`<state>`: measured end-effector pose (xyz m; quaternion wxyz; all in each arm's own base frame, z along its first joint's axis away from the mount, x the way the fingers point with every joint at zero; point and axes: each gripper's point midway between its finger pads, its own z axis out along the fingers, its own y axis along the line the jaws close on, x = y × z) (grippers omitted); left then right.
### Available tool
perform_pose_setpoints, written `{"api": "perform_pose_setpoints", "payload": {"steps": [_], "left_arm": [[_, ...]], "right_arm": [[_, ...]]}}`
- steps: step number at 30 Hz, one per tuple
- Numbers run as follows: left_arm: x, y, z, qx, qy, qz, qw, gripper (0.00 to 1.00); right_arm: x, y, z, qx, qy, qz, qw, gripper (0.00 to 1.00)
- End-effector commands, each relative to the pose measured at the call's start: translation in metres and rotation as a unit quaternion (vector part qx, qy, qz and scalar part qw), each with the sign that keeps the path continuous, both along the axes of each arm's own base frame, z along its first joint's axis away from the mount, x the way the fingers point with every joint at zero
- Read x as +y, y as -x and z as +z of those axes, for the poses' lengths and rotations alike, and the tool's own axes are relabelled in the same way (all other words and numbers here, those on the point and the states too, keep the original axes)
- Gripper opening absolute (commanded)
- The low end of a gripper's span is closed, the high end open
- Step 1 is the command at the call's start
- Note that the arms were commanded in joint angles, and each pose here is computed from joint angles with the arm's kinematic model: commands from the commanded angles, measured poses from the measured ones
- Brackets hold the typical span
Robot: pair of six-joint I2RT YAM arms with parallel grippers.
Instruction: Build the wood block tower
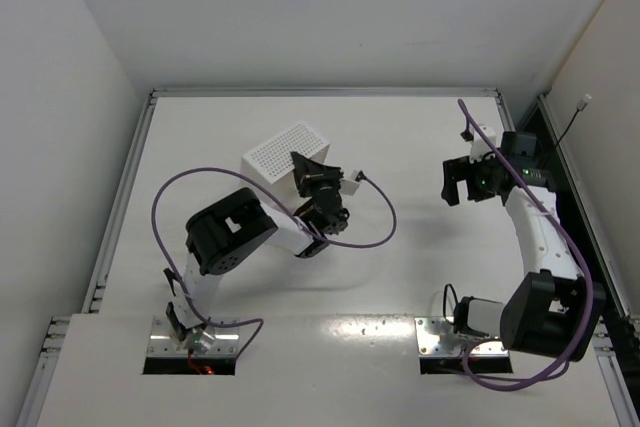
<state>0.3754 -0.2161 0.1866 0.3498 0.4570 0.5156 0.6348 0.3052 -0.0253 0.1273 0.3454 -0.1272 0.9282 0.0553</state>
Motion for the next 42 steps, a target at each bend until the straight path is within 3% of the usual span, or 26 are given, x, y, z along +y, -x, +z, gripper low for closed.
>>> {"api": "perform_pose_setpoints", "payload": {"steps": [1, 4, 11, 15, 16, 17, 19, 21, 24, 30, 35, 36, 39, 40, 41, 42], "left_arm": [[0.030, 0.028, 0.062, -0.175, 0.223, -0.024, 0.959, 0.00], [0.038, 0.025, 0.024, -0.152, 0.212, -0.010, 0.965, 0.00], [0.035, 0.023, 0.030, -0.161, 0.231, -0.007, 0.960, 0.00], [0.028, 0.030, 0.068, -0.178, 0.235, -0.017, 0.955, 0.00], [0.029, 0.035, 0.088, -0.193, 0.275, -0.009, 0.942, 0.00], [0.032, 0.037, 0.096, -0.182, 0.265, -0.011, 0.947, 0.00], [0.041, 0.039, 0.062, -0.173, 0.241, -0.037, 0.954, 0.00], [0.052, 0.024, 0.022, -0.154, 0.204, -0.011, 0.967, 0.00], [0.067, 0.006, -0.002, -0.150, 0.198, 0.018, 0.968, 0.00], [0.068, -0.005, 0.022, -0.189, 0.259, 0.058, 0.945, 0.00], [0.068, 0.025, 0.097, -0.224, 0.341, 0.044, 0.912, 0.00], [0.067, 0.024, 0.105, -0.192, 0.316, 0.042, 0.928, 0.00], [0.066, 0.019, 0.050, -0.165, 0.326, 0.031, 0.930, 0.00], [0.066, 0.014, 0.020, -0.160, 0.308, 0.038, 0.937, 0.00], [0.069, 0.017, 0.021, -0.147, 0.231, 0.042, 0.961, 0.00], [0.065, 0.014, 0.021, -0.171, 0.243, 0.032, 0.954, 0.00]], "right_arm": [[0.004, -0.011, 0.022, -0.033, -0.010, 0.009, 0.999, 1.00], [0.003, -0.014, 0.020, -0.032, -0.013, 0.005, 0.999, 1.00], [0.002, -0.011, 0.021, -0.031, -0.010, 0.002, 0.999, 1.00], [0.003, -0.009, 0.017, -0.026, -0.011, 0.002, 1.000, 1.00], [0.003, -0.007, 0.018, -0.026, -0.008, 0.006, 1.000, 1.00], [0.003, -0.008, 0.025, -0.037, -0.006, 0.006, 0.999, 1.00], [0.001, -0.006, 0.021, -0.031, -0.003, 0.003, 1.000, 1.00], [0.002, -0.012, 0.024, -0.037, -0.005, 0.006, 0.999, 1.00], [0.003, -0.017, 0.027, -0.038, -0.015, 0.006, 0.999, 1.00], [0.001, -0.019, 0.030, -0.041, -0.010, 0.003, 0.999, 1.00], [0.002, -0.017, 0.029, -0.036, -0.011, 0.003, 0.999, 1.00], [0.004, -0.015, 0.025, -0.032, -0.016, 0.006, 0.999, 1.00], [0.006, -0.016, 0.020, -0.030, -0.024, 0.004, 0.999, 1.00], [0.007, -0.019, 0.019, -0.031, -0.028, 0.008, 0.999, 1.00], [0.006, -0.023, 0.023, -0.036, -0.027, 0.008, 0.999, 1.00], [0.006, -0.023, 0.025, -0.034, -0.028, 0.008, 0.999, 1.00]]}}
